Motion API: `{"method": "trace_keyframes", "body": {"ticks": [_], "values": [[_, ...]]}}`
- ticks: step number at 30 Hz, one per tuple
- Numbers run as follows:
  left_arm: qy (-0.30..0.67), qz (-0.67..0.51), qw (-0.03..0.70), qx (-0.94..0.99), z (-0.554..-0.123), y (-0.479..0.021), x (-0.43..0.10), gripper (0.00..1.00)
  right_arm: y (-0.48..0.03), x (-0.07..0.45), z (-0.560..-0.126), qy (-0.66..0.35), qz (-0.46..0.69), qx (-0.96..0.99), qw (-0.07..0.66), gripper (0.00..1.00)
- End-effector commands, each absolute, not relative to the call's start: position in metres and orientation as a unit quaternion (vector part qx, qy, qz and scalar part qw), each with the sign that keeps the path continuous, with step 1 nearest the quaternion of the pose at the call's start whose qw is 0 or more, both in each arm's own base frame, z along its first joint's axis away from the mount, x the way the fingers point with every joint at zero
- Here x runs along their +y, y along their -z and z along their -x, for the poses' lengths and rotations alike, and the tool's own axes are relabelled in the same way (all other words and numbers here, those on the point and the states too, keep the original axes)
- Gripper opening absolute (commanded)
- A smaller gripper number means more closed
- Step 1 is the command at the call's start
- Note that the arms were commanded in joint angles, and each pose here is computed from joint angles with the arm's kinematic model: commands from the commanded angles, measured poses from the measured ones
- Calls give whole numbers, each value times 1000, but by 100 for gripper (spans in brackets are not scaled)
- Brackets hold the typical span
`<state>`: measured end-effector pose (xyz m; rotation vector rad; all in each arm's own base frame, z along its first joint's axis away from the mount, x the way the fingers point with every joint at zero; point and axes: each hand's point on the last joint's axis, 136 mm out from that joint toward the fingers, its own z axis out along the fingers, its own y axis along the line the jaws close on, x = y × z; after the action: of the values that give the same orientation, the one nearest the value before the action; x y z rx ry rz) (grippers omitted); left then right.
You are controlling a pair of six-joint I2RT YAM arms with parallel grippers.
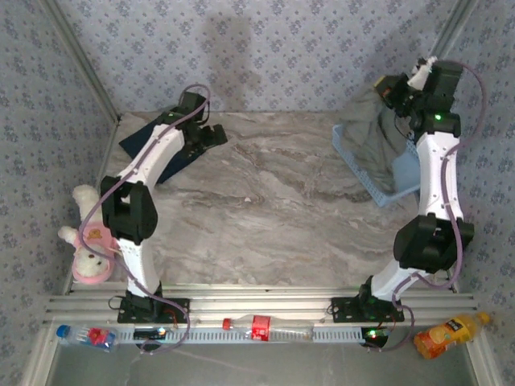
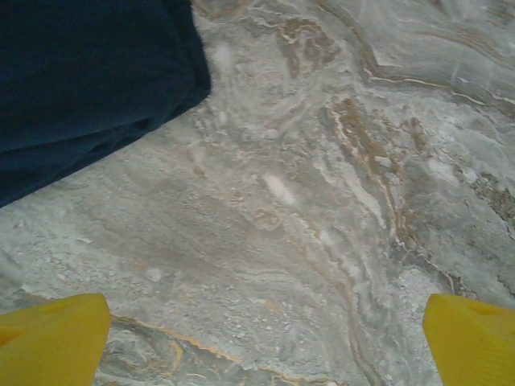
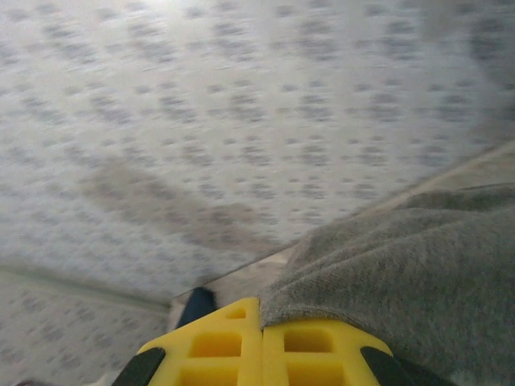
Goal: Fold and stack the mixed laundry pile
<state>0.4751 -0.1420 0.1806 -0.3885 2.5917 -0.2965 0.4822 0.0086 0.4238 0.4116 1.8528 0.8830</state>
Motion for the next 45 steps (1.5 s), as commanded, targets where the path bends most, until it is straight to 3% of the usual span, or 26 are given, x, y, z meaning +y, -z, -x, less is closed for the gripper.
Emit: {"method": "trace_keyframes", "body": {"ticks": [1,7,10,14,15,17,20,23,27,35,40,45], "values": [[157,151,279,935,-477,-217,-131,100,-546,68,-425,-414,-53,694,587,0],[181,180,252,934,-460,-205,-101,100,-603,140,-381,-464,16,656,595,0],[188,199,251,928,-450,-200,-86,100,-570,172,-385,-489,9,683,543,0],[189,198,247,930,-432,-196,-76,100,-458,194,-407,-484,-58,757,435,1],[187,192,245,932,-427,-194,-76,100,-431,194,-411,-475,-79,773,413,6],[193,183,236,935,-416,-190,-79,100,-348,185,-411,-435,-133,821,345,44],[215,183,221,933,-402,-182,-87,100,-251,143,-400,-319,-198,879,293,62],[230,181,199,935,-387,-170,-100,100,-200,109,-381,-200,-208,915,282,64],[237,148,169,945,-363,-155,-125,100,-178,117,-346,-144,-159,946,242,65],[204,93,74,972,-291,-101,-146,100,-135,214,-280,-150,3,973,175,76],[205,74,68,974,-268,-89,-151,98,-102,269,-264,-65,158,969,180,83],[208,57,75,974,-270,-68,-158,91,-58,298,-260,17,242,960,142,80]]}}
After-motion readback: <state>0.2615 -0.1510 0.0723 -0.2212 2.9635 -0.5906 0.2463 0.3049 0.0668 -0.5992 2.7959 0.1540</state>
